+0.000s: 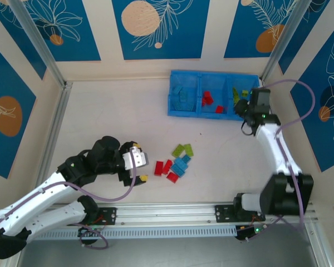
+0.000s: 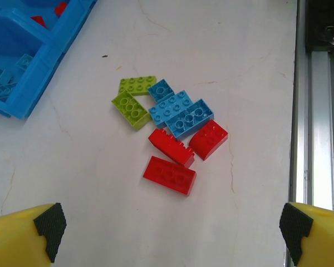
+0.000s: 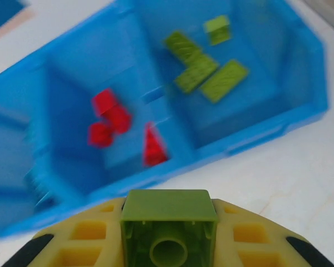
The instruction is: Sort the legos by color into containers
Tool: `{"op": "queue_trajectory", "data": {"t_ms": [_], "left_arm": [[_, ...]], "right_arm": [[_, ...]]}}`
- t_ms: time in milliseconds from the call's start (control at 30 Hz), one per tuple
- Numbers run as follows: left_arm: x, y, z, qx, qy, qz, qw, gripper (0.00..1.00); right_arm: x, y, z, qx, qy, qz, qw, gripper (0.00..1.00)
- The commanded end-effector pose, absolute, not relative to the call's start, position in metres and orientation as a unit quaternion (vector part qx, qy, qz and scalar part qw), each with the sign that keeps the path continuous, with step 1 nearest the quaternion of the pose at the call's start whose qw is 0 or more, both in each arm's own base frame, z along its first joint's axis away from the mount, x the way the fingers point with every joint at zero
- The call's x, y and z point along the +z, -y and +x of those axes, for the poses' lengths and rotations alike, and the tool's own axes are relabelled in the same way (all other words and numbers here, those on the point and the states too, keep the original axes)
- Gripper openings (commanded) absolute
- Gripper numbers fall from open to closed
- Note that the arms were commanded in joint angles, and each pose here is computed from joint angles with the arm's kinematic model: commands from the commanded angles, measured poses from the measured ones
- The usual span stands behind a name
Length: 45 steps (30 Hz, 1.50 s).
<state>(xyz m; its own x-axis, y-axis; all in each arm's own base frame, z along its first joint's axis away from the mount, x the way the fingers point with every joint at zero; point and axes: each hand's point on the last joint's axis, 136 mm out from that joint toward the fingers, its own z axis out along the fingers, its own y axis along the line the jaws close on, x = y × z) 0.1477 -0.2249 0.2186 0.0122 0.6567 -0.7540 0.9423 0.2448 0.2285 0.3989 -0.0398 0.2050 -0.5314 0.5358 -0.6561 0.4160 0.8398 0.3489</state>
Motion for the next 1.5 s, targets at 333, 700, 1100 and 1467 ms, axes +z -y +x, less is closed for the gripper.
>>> {"op": "queue_trajectory", "data": {"t_ms": [333, 700, 1100, 1467], "left_arm": [[0.212, 0.217, 0.158, -0.155, -0.693, 0.577, 0.404, 1.00], [0.210, 0.216, 0.181, -0.150, -0.748, 0.512, 0.396, 1.00], [0.182, 0.234, 0.215, -0.205, -0.929, 0.174, 0.254, 0.91], [0.098, 0.268, 0.234, -0.204, -0.964, 0.031, 0.168, 0.67]], "right_arm": [[0.161, 0.088, 0.500, 0.088, -0.895, 0.347, 0.265, 0.67], [0.234, -0.002, 0.397, 0.218, -0.875, 0.258, 0.347, 0.71], [0.211, -0.181, 0.206, 0.319, -0.932, -0.039, 0.165, 0.69], [0.179, -0.191, 0.179, 0.289, -0.948, -0.031, 0.132, 0.69]]}}
